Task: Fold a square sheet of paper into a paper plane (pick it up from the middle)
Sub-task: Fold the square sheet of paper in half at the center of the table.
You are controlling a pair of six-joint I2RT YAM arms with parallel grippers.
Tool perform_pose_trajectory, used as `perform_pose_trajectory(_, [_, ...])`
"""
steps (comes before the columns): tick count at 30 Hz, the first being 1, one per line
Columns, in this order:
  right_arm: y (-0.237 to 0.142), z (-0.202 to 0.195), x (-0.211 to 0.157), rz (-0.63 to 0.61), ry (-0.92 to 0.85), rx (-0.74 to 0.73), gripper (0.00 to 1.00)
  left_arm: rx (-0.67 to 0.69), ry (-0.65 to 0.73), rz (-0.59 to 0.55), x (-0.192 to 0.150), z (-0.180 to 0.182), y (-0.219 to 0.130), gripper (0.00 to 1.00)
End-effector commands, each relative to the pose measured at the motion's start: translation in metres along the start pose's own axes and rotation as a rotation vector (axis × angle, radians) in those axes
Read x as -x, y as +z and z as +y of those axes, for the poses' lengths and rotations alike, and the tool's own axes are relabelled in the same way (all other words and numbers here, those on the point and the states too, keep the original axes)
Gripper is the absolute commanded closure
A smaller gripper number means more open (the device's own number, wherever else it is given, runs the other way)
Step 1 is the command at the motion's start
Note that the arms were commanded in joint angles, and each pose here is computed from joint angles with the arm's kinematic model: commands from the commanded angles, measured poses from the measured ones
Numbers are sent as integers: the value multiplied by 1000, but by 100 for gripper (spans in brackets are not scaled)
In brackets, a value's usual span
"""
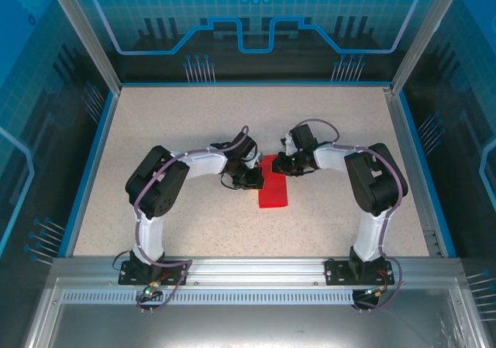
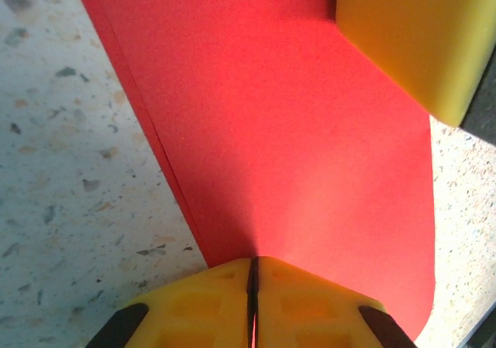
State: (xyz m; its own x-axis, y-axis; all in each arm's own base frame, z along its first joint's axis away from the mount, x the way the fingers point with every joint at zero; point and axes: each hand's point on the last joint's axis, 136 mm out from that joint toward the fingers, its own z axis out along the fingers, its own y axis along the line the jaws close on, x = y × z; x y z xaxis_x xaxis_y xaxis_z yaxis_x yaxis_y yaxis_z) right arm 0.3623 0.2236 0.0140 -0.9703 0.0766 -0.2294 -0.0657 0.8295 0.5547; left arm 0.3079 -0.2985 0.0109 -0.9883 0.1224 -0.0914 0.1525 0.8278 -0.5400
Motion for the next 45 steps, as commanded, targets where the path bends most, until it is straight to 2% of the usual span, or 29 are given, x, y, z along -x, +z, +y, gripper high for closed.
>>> perform_pose_trajectory(1, [-6, -34, 30, -91, 37, -96, 86, 196, -49, 102, -37, 54, 10, 90])
perform_pose_trajectory(22, [-18, -50, 69, -141, 80, -106, 85, 199, -55, 89, -38, 59, 7, 90])
perform_pose_trajectory(27, [-36, -29, 76, -167, 20, -76, 85, 193, -54, 82, -36, 58, 7, 90])
perform_pose_trajectory(32, [-48, 2, 56, -139, -35, -17, 83, 185, -52, 72, -32, 56, 7, 90])
perform_pose_trajectory(38, [-20, 25, 33, -74, -53, 27, 84, 170, -55, 82, -32, 54, 10, 90])
perform_pose_trajectory(45, [1, 10, 38, -53, -61, -45, 84, 172, -53, 82, -34, 55, 8, 90])
